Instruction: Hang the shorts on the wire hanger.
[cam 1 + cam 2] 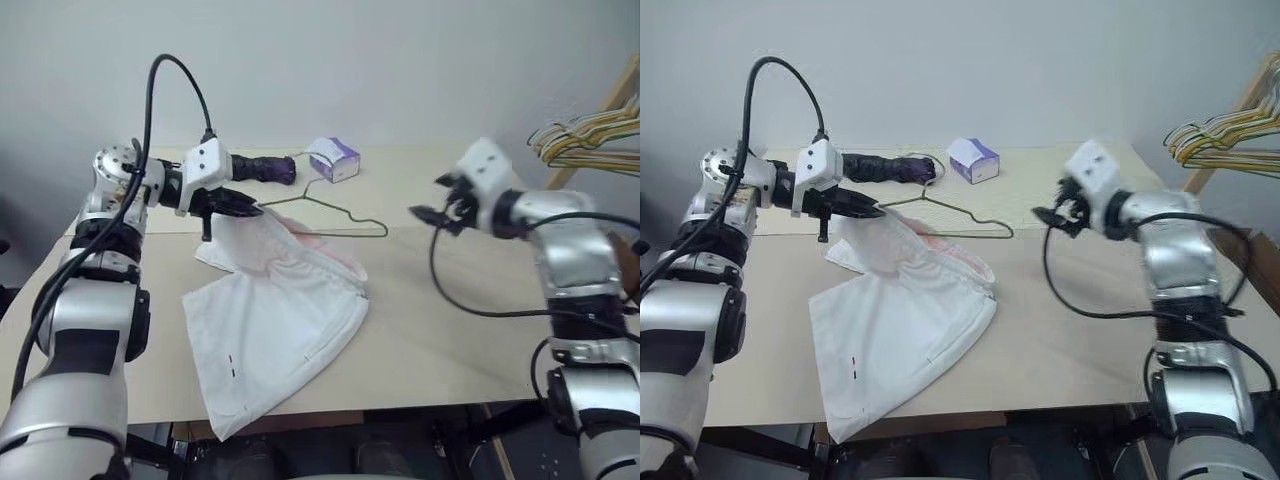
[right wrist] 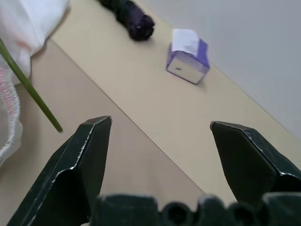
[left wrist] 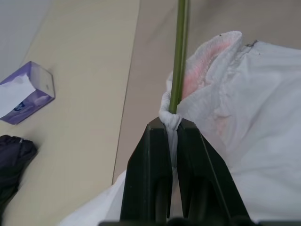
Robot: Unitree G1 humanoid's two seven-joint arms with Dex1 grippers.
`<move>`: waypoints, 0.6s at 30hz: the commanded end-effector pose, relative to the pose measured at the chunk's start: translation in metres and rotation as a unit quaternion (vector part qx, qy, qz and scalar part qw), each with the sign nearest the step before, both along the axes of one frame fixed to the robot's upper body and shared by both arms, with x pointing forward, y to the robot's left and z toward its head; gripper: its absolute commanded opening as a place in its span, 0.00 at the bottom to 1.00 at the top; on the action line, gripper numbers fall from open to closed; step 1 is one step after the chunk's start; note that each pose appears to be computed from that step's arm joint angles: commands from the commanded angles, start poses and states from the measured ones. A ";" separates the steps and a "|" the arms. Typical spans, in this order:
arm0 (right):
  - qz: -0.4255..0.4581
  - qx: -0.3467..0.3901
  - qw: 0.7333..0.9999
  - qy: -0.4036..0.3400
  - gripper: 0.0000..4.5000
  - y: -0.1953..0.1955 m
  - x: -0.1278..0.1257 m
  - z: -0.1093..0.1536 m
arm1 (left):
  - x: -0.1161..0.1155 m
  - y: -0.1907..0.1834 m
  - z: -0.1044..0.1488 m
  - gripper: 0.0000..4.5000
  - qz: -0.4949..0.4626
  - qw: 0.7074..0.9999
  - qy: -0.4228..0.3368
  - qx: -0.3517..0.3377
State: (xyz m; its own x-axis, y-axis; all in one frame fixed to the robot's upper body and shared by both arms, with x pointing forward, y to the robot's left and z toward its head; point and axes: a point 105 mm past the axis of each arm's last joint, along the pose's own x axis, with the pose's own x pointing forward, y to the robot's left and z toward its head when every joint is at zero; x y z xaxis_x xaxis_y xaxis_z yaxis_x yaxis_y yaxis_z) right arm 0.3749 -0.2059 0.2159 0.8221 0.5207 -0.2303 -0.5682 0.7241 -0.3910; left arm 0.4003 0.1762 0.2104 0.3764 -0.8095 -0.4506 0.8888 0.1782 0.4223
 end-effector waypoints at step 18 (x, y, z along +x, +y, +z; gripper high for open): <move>0.092 0.218 0.950 0.203 0.89 0.096 -0.046 -0.111 | -0.002 0.000 0.063 0.00 -0.015 0.996 -0.082 -0.038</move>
State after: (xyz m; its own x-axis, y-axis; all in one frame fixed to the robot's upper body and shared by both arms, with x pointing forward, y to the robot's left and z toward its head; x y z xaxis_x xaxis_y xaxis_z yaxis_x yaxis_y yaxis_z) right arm 0.3257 -0.1128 0.0938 0.5956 0.7546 -0.2754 -0.7327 0.6509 0.1987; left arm 0.4001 0.1772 0.2405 0.3937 -0.8335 -0.3878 0.8605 0.1858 0.4743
